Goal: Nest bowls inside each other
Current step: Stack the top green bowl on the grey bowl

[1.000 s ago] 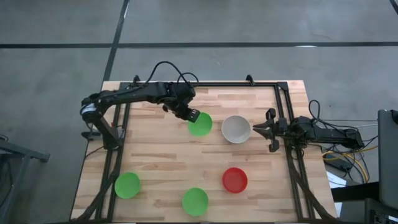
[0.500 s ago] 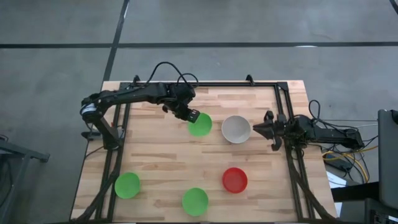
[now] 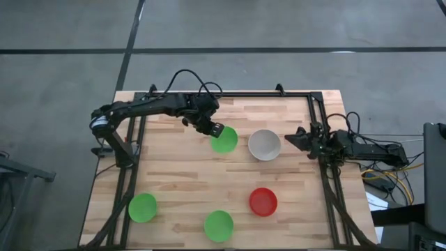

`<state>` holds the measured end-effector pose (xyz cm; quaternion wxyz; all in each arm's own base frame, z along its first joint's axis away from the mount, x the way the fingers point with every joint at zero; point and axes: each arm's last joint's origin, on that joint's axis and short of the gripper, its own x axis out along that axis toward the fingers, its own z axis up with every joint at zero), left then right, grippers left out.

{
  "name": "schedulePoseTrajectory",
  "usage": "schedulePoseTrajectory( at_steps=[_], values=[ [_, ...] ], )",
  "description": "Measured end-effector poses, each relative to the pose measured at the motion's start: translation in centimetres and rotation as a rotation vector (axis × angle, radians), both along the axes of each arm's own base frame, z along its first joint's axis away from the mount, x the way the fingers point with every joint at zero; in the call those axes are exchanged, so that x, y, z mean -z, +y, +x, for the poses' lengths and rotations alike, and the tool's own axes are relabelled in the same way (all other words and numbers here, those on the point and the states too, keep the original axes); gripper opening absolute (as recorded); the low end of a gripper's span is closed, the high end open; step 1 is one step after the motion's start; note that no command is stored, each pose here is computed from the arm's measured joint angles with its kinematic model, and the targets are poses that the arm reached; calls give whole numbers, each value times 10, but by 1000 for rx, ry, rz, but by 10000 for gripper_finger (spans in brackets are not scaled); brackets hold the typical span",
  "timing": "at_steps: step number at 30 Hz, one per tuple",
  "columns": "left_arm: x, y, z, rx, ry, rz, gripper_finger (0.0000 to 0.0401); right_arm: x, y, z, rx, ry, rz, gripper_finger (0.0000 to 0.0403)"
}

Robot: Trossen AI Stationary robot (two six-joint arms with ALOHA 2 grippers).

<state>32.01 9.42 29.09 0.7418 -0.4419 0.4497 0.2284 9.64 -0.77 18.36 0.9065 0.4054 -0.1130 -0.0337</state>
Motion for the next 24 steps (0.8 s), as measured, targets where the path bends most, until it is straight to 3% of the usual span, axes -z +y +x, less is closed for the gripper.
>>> schedulePoseTrajectory(
  at_steps=[7, 14, 19, 24],
  values=[
    [0, 0, 0, 6, -6, 6, 3, -3, 1, 7, -9, 87, -115, 52],
    [0, 0, 0, 6, -7, 6, 3, -40, 0, 16, -13, 183, -222, 52],
    [0, 0, 0, 6, -7, 6, 3, -67, 0, 29, -38, 394, -199, 52],
    [0, 1, 0, -4, -1, 23, 3, -107, -1, 49, -47, 475, -200, 52]
  ],
)
